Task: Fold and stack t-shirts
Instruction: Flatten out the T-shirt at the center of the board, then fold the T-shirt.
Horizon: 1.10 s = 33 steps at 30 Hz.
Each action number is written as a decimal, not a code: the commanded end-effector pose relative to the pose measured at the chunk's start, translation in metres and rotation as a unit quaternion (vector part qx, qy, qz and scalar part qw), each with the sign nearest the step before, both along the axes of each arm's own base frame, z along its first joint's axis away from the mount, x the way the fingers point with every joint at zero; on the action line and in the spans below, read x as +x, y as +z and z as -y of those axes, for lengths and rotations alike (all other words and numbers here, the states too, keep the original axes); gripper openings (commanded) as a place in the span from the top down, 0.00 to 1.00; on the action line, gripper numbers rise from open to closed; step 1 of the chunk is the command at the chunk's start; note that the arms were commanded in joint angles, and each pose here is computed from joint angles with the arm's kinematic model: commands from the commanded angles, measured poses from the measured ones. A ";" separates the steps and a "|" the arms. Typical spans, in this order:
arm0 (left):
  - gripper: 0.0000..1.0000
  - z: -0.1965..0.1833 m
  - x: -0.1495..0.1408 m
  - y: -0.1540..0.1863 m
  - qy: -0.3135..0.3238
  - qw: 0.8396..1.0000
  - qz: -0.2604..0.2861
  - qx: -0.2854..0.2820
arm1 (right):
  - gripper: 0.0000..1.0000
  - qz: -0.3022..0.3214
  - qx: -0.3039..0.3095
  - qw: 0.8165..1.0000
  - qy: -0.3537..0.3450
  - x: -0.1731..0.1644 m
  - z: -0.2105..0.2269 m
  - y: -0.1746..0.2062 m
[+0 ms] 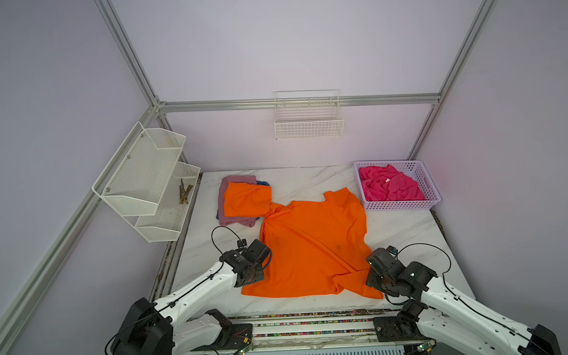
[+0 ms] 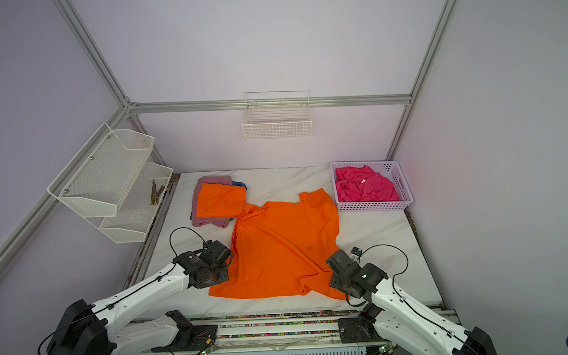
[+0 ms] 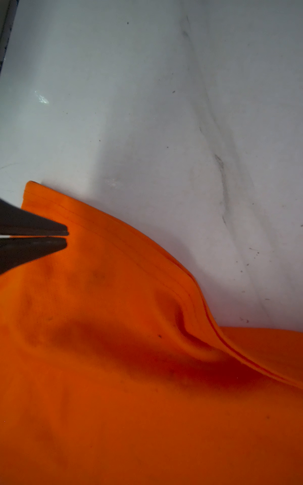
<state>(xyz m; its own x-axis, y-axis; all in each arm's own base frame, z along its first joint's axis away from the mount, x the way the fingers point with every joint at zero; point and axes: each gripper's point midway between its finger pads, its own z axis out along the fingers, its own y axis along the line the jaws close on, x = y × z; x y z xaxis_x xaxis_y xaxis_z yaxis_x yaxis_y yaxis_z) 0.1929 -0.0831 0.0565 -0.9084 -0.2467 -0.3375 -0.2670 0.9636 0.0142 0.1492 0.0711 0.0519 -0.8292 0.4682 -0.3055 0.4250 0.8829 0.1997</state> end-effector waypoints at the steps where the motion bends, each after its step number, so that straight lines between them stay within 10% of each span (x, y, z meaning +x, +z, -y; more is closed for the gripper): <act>1: 0.90 0.007 0.008 0.010 -0.006 1.000 0.019 -0.008 | 0.44 0.026 0.012 0.999 -0.013 0.009 -0.004 0.005; 33: 0.87 0.003 -0.032 -0.005 0.024 1.000 -0.016 -0.012 | 0.42 -0.004 -0.007 1.000 0.028 0.005 -0.020 0.019</act>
<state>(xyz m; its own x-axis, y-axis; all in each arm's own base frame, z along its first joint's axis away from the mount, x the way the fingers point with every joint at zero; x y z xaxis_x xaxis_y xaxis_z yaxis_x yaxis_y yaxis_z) 0.1663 -0.0911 0.0549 -0.9145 -0.2574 -0.3122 -0.2692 0.9631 -0.0056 0.1472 0.0905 0.0564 -0.8676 0.4156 -0.2729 0.3781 0.9080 0.1807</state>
